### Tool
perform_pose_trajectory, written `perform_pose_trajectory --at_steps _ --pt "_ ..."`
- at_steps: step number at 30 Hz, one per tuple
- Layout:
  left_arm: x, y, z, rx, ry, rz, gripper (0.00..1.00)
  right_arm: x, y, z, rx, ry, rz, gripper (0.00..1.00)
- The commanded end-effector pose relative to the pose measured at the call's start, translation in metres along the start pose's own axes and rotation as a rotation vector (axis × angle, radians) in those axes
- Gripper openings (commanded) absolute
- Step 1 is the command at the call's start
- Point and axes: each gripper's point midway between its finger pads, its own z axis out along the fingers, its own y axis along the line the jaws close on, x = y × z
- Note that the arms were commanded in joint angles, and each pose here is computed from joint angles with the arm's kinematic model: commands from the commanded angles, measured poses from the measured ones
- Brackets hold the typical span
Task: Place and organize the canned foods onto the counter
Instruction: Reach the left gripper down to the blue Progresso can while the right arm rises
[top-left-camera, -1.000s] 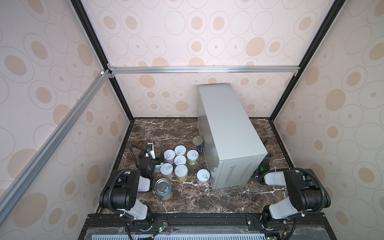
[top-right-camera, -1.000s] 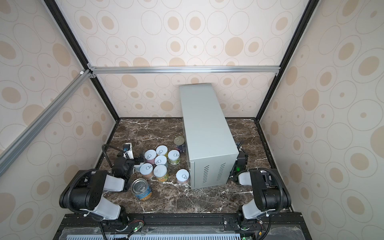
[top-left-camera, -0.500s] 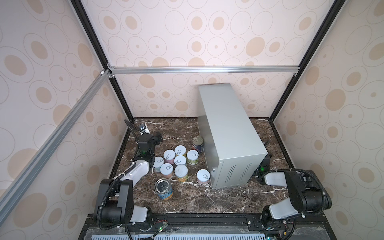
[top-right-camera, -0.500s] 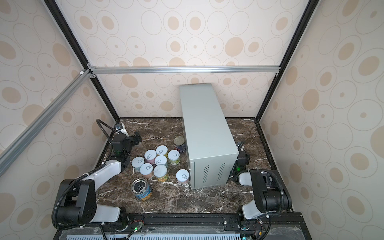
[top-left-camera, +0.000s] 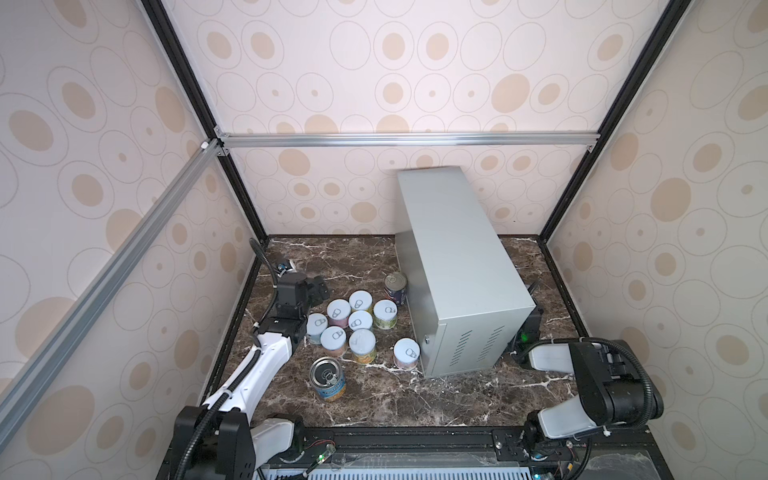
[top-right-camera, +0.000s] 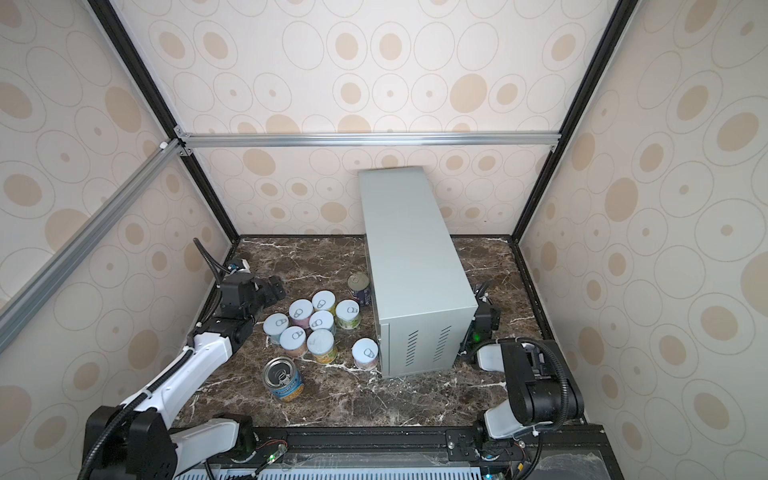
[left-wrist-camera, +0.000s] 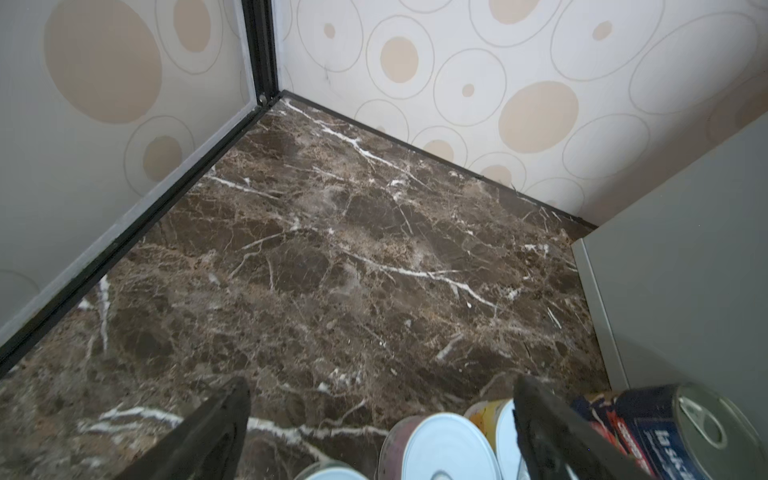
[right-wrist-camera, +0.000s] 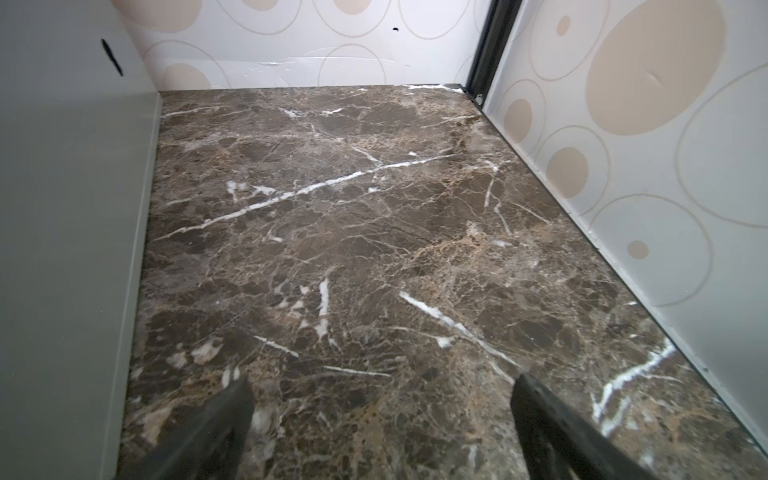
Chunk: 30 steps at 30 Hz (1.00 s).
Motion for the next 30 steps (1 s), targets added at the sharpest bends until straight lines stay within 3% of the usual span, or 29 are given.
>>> perform_pose_trajectory --at_steps 1,8,13,18,22,25,30 --pt "0.022 0.010 -0.014 -0.018 0.077 0.004 0.98 -0.036 -0.019 -0.008 0.077 -0.010 0.064 1.00" --pt "0.044 0.018 -0.036 -0.003 0.140 -0.017 0.98 -0.088 -0.049 -0.032 0.228 0.016 0.014 1.00" --pt "0.058 0.027 -0.049 -0.034 0.182 -0.001 0.98 -0.129 -0.056 -0.062 0.226 0.033 0.039 1.00" --pt "0.065 0.010 -0.066 0.006 0.219 0.050 0.98 -0.156 -0.061 -0.090 0.209 0.030 0.066 1.00" --pt "0.090 -0.015 -0.074 0.049 0.339 0.144 0.98 -0.163 -0.053 -0.104 0.127 0.075 0.090 1.00" --pt "0.116 -0.038 -0.086 0.124 0.450 0.133 0.98 -0.161 -0.051 -0.111 0.102 0.121 0.097 1.00" --pt "0.150 -0.043 -0.104 0.108 0.505 0.148 0.98 -0.155 -0.050 -0.123 0.075 0.124 0.126 1.00"
